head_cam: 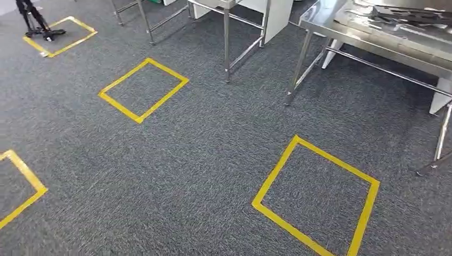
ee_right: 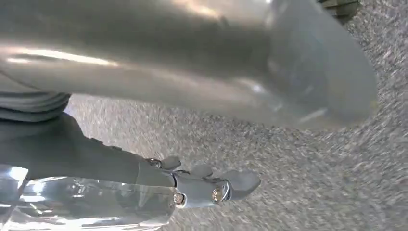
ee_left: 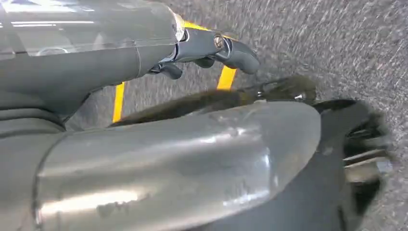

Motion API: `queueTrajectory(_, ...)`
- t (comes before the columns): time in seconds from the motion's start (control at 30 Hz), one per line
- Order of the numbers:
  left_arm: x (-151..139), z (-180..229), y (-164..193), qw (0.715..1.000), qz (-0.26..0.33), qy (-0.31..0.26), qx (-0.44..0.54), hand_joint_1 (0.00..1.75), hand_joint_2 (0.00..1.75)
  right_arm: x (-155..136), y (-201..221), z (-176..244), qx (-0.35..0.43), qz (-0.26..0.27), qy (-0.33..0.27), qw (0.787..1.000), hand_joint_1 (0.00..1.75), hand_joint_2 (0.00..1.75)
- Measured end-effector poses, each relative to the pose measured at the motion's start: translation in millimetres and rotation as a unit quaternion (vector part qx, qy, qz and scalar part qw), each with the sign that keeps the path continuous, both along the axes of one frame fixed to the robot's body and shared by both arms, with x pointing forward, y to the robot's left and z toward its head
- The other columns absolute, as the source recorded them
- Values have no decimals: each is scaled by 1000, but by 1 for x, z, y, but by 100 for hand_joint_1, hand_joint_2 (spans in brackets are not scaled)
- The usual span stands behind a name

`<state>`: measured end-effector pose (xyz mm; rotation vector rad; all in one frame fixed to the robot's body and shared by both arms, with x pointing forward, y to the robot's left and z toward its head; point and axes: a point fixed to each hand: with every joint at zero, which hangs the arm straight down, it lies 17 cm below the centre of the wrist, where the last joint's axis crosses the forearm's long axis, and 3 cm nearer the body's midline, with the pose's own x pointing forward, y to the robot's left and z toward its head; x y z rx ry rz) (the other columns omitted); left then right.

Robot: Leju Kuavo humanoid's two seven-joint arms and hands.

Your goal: Take the parts from the cabinet and place them on the table.

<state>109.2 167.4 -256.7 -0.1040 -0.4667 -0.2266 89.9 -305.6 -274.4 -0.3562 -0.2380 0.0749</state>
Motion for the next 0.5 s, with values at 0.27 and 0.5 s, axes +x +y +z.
queueTrajectory(0.27, 1, -1, 8, 1000, -2, -2, 12, 0, 0, 1, 3, -1, 8, -2, 7, 1000, 0, 0)
queueTrajectory(0.5, 5, -3, 23, 1000, 7, -12, 26, 0, 0, -5, 6, -2, 18, -13, 22, 1000, 0, 0)
